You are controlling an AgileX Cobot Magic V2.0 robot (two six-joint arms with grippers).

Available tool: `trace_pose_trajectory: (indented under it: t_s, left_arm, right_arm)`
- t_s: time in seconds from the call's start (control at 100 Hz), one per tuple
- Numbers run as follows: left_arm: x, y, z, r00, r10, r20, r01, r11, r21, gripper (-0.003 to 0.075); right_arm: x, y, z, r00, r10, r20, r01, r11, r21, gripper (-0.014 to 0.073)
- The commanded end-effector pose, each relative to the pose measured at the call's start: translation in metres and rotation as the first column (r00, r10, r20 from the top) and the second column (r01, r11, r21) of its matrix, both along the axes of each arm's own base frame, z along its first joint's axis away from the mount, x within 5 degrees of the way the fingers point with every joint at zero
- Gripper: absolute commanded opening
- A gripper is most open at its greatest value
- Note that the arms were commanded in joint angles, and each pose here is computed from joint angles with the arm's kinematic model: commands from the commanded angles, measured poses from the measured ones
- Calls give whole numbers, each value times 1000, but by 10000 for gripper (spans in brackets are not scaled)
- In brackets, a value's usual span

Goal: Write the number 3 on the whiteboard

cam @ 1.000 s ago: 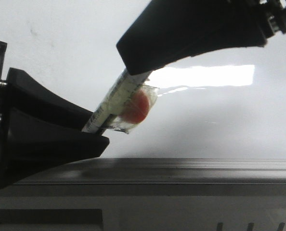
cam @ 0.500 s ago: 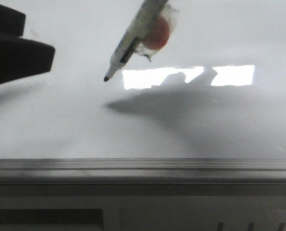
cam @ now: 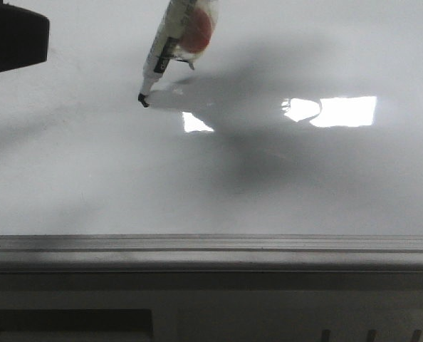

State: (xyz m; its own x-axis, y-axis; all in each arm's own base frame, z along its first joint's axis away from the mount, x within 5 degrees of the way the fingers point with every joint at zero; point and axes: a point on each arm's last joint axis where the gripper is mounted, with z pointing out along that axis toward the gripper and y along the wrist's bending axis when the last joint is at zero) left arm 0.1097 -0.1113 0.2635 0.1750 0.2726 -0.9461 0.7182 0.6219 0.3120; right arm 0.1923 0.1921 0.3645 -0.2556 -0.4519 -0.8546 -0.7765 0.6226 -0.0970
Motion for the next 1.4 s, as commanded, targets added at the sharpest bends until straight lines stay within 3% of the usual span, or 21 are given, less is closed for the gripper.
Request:
trace_pose_trajectory:
  t_s: [0.0,0.19,0.37,0.58,0.9,1.0,1.19,1.39]
  left_arm:
    - [1,-1,17,998,-4,61,10,996,-88,461]
    - [1,-1,15,999,0,46,4,997,-72,461]
    - [1,-1,14,999,1,41,2,998,-67,461]
    - [1,-1,14,999,1,41,2,998,-67,461]
    - [1,-1,14,999,1,41,2,998,-67,461]
    - [1,-1,14,999,1,41,2,998,-67,461]
    - [1,-1,14,999,1,41,2,998,-67,461]
    - [1,-1,14,999,-1,43,3,998,-61,461]
  right_arm:
    - [9,-8,24,991,-41,124,35,998,51,-64]
    - [11,-24,29,990,-82,115,80,996,24,-64]
    - [4,-26,18,998,-60,-4,60,996,-60,-64]
    - [3,-8,-1,1000,-13,-28,11,998,-68,-64]
    - [-4,-25,0,995,-45,-93,34,992,-122,-64]
    - [-7,-18,-7,990,-28,-140,14,995,-97,-64]
    - [2,15,-23,993,28,-113,-36,997,-72,-64]
    - [-1,16,-7,997,37,-68,-38,999,-16,-64]
